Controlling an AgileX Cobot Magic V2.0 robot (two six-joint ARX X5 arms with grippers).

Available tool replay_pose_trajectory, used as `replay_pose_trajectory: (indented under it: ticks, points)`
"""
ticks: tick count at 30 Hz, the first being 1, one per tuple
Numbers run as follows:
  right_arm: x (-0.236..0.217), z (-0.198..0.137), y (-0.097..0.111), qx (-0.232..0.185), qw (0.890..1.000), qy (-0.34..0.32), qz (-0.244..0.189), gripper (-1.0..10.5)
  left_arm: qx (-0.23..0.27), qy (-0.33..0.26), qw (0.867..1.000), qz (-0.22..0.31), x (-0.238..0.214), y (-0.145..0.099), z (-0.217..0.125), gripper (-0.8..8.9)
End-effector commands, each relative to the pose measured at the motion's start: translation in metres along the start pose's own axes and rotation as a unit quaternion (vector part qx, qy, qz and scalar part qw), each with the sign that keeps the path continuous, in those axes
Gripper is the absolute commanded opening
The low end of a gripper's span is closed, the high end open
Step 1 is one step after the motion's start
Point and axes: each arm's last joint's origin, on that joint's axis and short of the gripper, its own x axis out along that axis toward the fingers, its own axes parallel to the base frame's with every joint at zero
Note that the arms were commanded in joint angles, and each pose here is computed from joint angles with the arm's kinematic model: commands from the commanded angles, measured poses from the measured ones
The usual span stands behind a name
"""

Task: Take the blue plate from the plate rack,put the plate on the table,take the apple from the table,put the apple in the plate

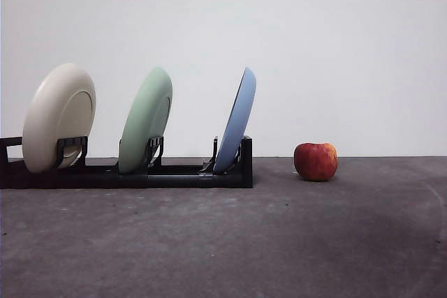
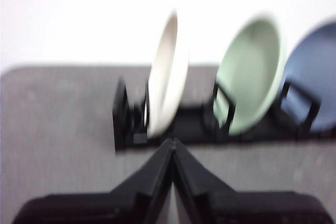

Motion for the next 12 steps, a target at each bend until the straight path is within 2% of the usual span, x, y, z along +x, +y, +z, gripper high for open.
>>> replay_pose_trajectory:
  ticks: [1,6,12]
  points:
    - [-0.010,0.026,0.010,0.018,0.999,-0.035,0.015,-0.1,-0.012,-0.021,1.000,-0.003,-0.003,-0.001,0.020,-0.06]
    - [-0.024,0.070,0.027,0.007,0.999,-0.042,0.017,-0.1,-0.011,-0.028,1.000,-0.004,-0.003,-0.003,0.055,-0.07]
    - [-0.027,0.116,0.044,0.001,1.000,0.027,-0.013,0.0,-0.014,0.004,1.000,-0.002,0.018,-0.002,0.092,-0.06]
